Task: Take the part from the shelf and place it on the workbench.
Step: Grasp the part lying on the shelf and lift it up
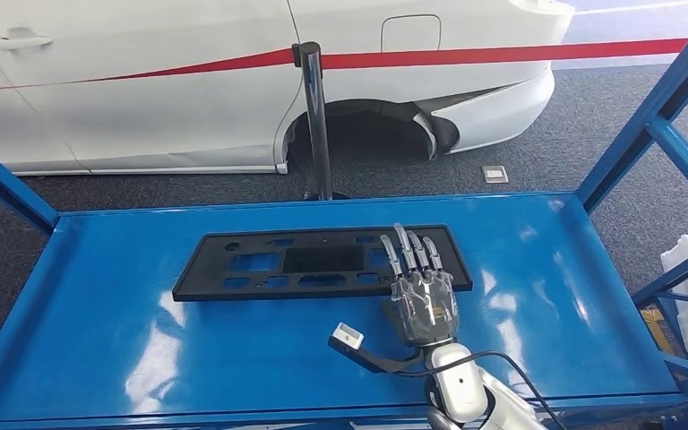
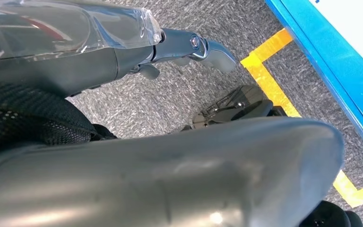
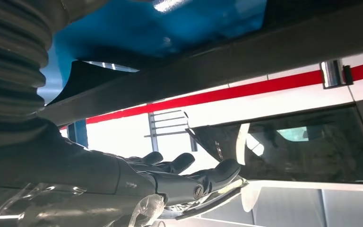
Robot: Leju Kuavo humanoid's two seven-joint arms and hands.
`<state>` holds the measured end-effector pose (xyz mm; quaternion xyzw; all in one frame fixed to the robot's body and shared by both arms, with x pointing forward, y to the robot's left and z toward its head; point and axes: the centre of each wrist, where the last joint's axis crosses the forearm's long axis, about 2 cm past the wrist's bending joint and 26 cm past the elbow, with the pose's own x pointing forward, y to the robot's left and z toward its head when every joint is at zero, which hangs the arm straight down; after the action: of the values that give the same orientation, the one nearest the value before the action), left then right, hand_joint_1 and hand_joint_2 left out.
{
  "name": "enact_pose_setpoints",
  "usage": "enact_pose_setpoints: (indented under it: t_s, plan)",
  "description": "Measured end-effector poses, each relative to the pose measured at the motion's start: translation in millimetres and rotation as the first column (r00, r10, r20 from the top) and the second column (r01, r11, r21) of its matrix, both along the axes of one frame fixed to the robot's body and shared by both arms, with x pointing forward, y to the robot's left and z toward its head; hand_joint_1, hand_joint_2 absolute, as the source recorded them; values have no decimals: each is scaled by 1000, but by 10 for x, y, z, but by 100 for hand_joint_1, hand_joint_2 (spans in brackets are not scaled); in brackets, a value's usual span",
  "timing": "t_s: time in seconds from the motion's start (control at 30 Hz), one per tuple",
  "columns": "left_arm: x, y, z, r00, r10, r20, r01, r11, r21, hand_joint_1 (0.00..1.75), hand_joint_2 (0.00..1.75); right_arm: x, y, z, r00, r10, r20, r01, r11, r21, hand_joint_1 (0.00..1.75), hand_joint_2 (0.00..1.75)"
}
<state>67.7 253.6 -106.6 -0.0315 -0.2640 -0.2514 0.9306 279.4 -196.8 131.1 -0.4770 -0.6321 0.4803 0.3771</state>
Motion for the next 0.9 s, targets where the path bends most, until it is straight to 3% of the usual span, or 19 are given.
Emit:
enact_pose_setpoints:
  t_s: [0.47,0.8,0.83,0.9]
  plan:
    - [46,-10,8,999,-48,0,48,999,-1,0,0,357,-171,-64,995,-99,-20,99,995,3,0,175]
    - [51,-14,9,998,-57,-3,57,998,-5,0,0,464,-203,-107,991,-127,-33,127,992,-8,4,175]
    - [52,-14,9,998,-58,-3,58,998,-5,0,0,469,-205,-109,991,-129,-34,128,992,-9,32,175]
    - [52,-15,9,998,-60,-3,60,998,-5,0,0,474,-210,-118,991,-132,-36,131,991,-11,117,175]
